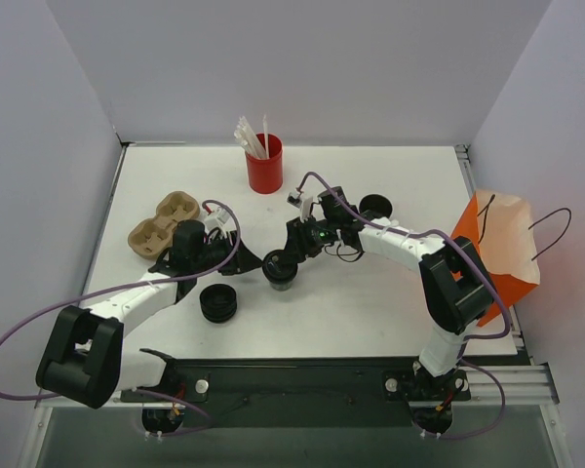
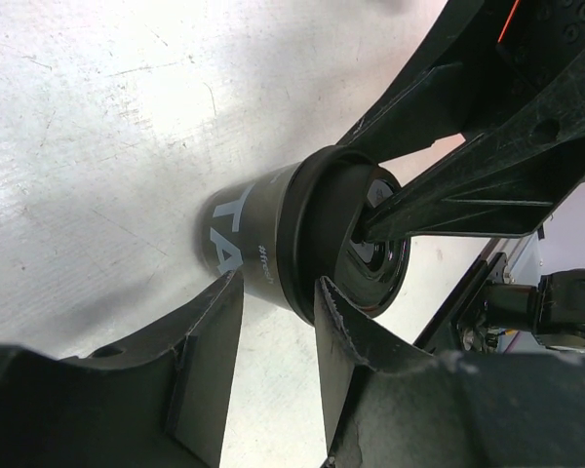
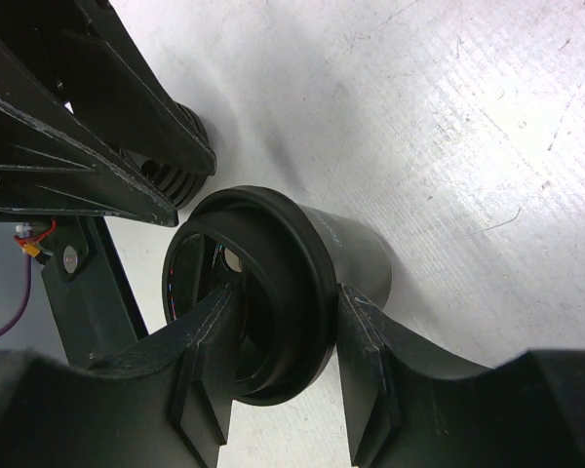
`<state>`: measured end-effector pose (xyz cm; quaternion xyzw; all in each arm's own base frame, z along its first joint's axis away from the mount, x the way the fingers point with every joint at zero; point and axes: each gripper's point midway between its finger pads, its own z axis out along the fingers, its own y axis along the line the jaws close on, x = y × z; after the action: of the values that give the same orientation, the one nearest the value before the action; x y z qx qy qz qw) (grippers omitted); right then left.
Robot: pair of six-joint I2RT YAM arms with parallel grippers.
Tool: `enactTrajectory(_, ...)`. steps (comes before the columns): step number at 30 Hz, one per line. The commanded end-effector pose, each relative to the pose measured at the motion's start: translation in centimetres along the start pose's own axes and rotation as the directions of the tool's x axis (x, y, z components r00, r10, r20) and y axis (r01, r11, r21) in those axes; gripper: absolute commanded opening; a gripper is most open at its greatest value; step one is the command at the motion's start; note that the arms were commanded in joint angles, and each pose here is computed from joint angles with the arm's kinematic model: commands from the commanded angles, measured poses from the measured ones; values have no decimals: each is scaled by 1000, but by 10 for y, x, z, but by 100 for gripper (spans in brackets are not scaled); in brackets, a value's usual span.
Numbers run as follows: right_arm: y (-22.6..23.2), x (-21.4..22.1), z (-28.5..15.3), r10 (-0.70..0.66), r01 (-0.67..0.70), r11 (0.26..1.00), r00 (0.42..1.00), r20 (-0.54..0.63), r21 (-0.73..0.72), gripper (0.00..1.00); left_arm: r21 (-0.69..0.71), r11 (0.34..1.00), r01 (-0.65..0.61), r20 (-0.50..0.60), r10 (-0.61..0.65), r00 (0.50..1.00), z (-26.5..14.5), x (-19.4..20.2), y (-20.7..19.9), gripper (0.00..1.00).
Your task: Pack the takeout coffee
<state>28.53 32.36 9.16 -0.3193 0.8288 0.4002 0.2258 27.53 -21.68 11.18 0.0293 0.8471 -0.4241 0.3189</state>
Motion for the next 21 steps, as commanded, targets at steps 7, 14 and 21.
enactTrajectory(7, -31, 83, 1, 95, -61, 988, 963, -251, 140, 29, 21, 999, -27, 39, 26, 999, 8, -11, 0, 45)
enactTrajectory(14, -31, 82, 2, 101, -66, 987, 963, -248, 145, 29, 1, 999, -54, 22, 54, 998, 14, -8, 0, 45)
enactTrajectory(21, -32, 86, 3, 109, -73, 987, 962, -251, 145, 28, -32, 998, -59, 2, 59, 998, 23, 2, -1, 38)
